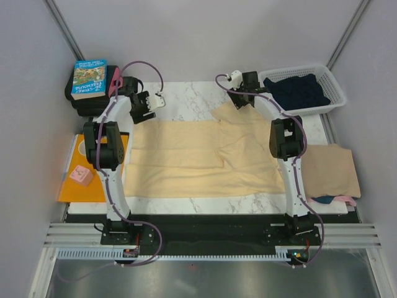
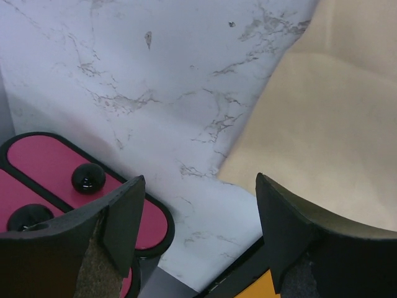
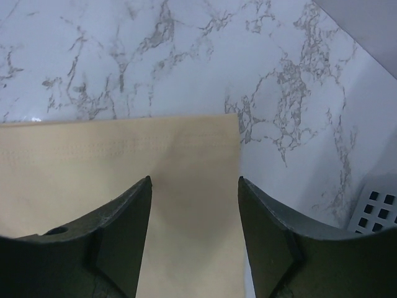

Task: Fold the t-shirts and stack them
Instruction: Grap the side of the flattened tshirt furthest away from the robot with both arms, then fold the other side of the tshirt into a rectangle

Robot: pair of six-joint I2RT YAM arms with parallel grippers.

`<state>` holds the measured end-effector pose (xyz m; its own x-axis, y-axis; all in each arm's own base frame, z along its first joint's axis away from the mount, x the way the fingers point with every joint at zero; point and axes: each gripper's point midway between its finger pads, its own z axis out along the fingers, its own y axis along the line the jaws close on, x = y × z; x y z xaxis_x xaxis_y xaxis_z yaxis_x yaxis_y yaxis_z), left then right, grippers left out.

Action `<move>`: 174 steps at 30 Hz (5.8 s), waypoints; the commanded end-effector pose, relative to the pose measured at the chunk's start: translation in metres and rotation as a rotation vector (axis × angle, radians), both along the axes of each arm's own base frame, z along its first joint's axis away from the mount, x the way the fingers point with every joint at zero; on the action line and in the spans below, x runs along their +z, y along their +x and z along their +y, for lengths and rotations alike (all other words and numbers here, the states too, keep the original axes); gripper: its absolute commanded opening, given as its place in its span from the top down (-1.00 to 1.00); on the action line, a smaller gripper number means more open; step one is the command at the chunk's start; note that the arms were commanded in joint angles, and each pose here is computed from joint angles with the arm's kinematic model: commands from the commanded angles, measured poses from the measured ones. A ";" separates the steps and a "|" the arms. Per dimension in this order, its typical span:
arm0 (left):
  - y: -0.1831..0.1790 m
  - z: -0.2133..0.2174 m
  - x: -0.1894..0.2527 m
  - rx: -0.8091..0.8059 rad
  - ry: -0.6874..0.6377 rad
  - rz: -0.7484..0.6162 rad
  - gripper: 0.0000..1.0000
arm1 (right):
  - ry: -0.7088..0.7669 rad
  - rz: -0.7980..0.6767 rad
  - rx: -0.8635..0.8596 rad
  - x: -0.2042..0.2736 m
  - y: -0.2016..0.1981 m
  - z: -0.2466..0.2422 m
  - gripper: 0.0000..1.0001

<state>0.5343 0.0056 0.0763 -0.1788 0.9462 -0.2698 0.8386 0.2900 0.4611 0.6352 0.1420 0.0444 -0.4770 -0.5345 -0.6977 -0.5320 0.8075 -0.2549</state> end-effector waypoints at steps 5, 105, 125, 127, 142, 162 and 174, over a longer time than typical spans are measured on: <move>-0.011 -0.007 -0.025 0.058 -0.097 0.173 -0.51 | 0.064 -0.095 -0.182 0.020 0.027 -0.007 -0.37; -0.014 -0.011 -0.032 0.256 -0.231 0.297 0.96 | 0.331 0.369 0.017 -0.037 -0.055 -0.003 -0.01; -0.011 -0.013 -0.024 0.305 -0.269 0.264 0.96 | 0.211 0.202 -0.025 -0.012 -0.021 -0.032 1.00; -0.003 -0.011 -0.018 0.318 -0.272 0.215 0.96 | 0.190 0.154 -0.008 -0.001 -0.014 -0.031 1.00; 0.032 -0.029 0.064 0.292 -0.343 -0.106 0.96 | 0.167 0.047 0.001 0.049 -0.012 -0.035 1.00; -0.065 -0.008 0.052 0.203 -0.181 -0.042 0.96 | -0.090 0.054 0.245 0.119 -0.148 -0.073 1.00; -0.057 0.009 0.055 0.231 -0.125 -0.111 0.96 | -0.252 0.199 0.380 0.087 -0.234 -0.107 1.00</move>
<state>0.4652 0.0071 0.1016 -0.4093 0.8137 -0.4128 0.7276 0.5641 0.3904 0.4207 0.0488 0.1237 -0.3948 -0.7734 -0.4960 -0.8006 0.5544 -0.2273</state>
